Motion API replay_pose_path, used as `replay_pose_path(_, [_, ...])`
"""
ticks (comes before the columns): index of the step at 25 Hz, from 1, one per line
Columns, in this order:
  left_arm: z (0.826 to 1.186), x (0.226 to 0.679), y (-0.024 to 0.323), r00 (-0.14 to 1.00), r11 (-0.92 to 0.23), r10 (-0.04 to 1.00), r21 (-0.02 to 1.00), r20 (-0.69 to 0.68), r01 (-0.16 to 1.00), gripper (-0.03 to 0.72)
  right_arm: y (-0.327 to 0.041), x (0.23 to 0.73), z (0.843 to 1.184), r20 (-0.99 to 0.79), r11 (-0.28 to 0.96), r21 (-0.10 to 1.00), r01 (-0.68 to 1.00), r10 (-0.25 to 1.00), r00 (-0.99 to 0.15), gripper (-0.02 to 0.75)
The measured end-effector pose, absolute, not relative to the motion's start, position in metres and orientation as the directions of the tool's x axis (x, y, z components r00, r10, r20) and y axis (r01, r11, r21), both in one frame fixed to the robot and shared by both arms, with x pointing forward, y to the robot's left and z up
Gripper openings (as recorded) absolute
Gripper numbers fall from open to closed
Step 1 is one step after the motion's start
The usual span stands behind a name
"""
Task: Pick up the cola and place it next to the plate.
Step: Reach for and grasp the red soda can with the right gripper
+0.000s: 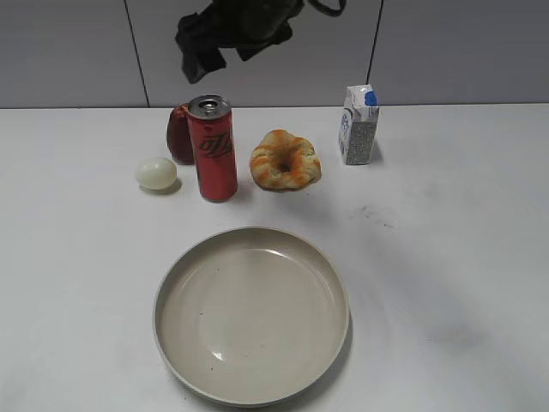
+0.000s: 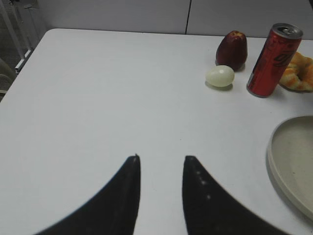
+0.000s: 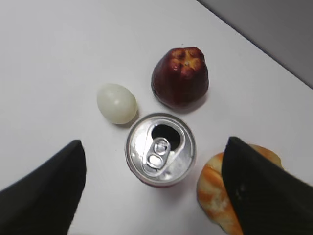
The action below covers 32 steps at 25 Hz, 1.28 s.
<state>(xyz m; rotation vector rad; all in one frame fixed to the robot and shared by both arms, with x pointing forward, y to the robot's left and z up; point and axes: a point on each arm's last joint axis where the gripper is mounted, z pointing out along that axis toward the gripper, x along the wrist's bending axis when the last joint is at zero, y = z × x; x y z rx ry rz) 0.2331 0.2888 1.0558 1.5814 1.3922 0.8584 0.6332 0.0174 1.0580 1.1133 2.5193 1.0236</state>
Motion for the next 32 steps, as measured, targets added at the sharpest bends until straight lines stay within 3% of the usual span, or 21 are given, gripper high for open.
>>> replay_pose_path(19, [1.056, 0.233, 0.289, 0.149, -0.031, 0.988, 0.91, -0.034, 0.413, 0.237, 0.039, 0.653, 0.985, 0.038, 0.516, 0.65, 0.557, 0.711, -0.703, 0.654])
replay_pose_path(25, [1.056, 0.233, 0.289, 0.149, -0.031, 0.988, 0.91, -0.034, 0.413, 0.237, 0.04, 0.654, 0.98, 0.038, 0.52, 0.643, 0.562, 0.711, -0.702, 0.515])
replay_pose_path(32, [1.056, 0.233, 0.289, 0.149, -0.031, 0.988, 0.91, -0.034, 0.413, 0.237, 0.04, 0.653, 0.98, 0.038, 0.53, 0.642, 0.555, 0.7, -0.713, 0.512])
